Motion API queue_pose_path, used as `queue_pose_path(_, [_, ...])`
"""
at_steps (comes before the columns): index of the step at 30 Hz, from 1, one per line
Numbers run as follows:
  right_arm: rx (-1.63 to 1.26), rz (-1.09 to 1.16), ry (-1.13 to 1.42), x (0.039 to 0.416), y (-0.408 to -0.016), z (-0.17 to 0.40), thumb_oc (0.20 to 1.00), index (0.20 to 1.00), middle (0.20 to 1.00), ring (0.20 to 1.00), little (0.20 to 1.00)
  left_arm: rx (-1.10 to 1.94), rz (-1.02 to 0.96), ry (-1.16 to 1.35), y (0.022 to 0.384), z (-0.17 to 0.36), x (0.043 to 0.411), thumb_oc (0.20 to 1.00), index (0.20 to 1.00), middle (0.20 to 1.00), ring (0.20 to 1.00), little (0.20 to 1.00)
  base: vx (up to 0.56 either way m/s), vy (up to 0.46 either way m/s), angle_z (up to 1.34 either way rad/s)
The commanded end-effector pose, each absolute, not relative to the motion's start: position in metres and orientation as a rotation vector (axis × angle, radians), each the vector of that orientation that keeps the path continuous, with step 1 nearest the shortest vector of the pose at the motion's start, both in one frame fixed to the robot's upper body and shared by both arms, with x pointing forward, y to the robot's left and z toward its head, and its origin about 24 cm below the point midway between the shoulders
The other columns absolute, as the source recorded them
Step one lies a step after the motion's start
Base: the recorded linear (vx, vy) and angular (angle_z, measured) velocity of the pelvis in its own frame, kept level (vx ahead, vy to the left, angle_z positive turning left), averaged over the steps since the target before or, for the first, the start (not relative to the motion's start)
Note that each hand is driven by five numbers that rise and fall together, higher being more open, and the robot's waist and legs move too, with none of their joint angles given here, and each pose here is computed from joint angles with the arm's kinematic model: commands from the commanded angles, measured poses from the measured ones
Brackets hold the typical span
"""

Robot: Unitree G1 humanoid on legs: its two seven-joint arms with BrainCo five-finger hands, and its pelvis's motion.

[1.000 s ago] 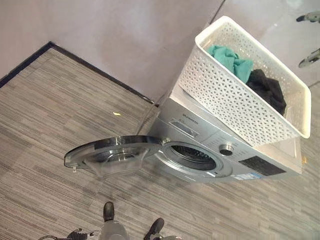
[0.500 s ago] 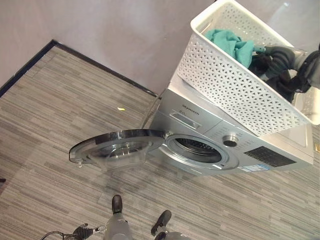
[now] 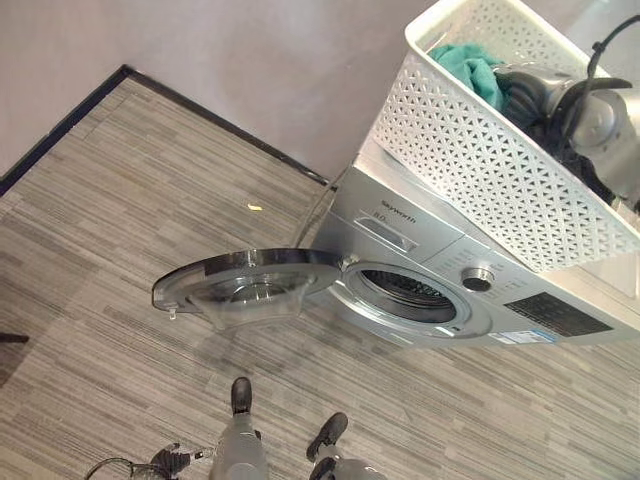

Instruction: Grab the laundry basket,head to the washer,open it,put in the laundry and shut it.

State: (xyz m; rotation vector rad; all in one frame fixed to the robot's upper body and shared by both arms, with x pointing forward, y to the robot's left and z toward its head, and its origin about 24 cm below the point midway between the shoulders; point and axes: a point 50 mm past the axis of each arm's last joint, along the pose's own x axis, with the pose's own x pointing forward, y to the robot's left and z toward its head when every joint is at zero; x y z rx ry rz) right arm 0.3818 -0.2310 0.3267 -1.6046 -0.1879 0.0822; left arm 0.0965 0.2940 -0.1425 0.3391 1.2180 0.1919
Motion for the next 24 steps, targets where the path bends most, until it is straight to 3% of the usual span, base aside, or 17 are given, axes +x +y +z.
queue_pose_path(1, [-1.595,-0.080,-0.358,0.371,-0.225,0.377,1.000,1.000,1.000,1.000,1.000,0.372,0.200,1.149,0.294,-0.137,0.116,1.000,1.000,1.000,1.000,1.000,0.00,0.000,0.00])
queue_pose_path(14, [-1.724,-0.291,-0.531,0.362,-0.224,0.392,1.000,1.000,1.000,1.000,1.000,0.409,0.186,1.093,0.286,-0.134,0.134,1.000,1.000,1.000,1.000,1.000,0.00,0.002,0.01])
queue_pose_path(24, [-1.732,-0.183,-0.261,0.387,-0.228,0.373,1.000,1.000,1.000,1.000,1.000,0.402,0.176,1.111,0.288,-0.136,0.128,1.000,1.000,1.000,1.000,1.000,0.00,-0.001,0.00])
